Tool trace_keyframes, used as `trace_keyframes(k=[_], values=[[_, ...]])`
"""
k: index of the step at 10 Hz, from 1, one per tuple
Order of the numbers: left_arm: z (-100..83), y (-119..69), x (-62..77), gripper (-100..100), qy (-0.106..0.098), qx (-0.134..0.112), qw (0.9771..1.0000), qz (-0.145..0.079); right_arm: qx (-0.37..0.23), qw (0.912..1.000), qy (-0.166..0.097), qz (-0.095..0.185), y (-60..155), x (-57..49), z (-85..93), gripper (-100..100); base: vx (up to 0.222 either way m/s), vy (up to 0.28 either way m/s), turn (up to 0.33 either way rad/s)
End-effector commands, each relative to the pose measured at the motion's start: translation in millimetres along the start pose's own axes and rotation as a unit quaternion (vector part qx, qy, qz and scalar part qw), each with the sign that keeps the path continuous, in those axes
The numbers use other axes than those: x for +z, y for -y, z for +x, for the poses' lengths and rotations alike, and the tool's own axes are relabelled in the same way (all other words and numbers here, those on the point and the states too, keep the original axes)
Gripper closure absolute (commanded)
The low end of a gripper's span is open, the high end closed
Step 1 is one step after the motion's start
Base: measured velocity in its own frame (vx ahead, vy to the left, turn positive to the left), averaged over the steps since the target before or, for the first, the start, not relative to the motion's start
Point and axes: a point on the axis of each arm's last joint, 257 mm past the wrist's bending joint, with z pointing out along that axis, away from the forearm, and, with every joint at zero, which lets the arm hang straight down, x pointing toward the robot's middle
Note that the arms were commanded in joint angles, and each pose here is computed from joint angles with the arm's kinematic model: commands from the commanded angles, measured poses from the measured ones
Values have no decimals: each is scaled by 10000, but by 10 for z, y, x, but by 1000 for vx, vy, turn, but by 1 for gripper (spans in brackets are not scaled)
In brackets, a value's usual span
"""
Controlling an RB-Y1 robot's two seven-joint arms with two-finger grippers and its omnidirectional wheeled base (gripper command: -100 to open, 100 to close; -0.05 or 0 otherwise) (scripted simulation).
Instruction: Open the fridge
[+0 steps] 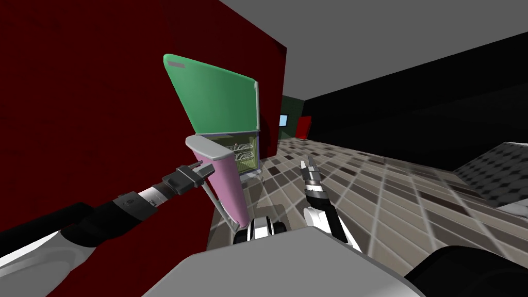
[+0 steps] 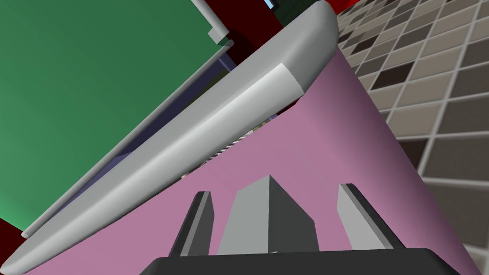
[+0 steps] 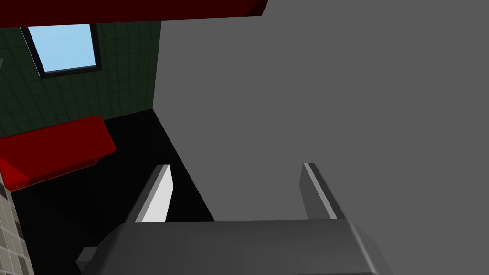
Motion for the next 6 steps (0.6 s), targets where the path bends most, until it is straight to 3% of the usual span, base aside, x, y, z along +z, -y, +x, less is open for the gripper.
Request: trace_keyframes(k=[1, 6], values=[[197, 33, -19, -100, -94, -4, 9999, -99, -2, 10000, 1, 2, 1, -1, -1, 0, 45, -41, 241], [526, 31, -51, -100, -241, -2, 9992, -311, -1, 10000, 1, 2, 1, -1, -1, 0, 23, -24, 115]])
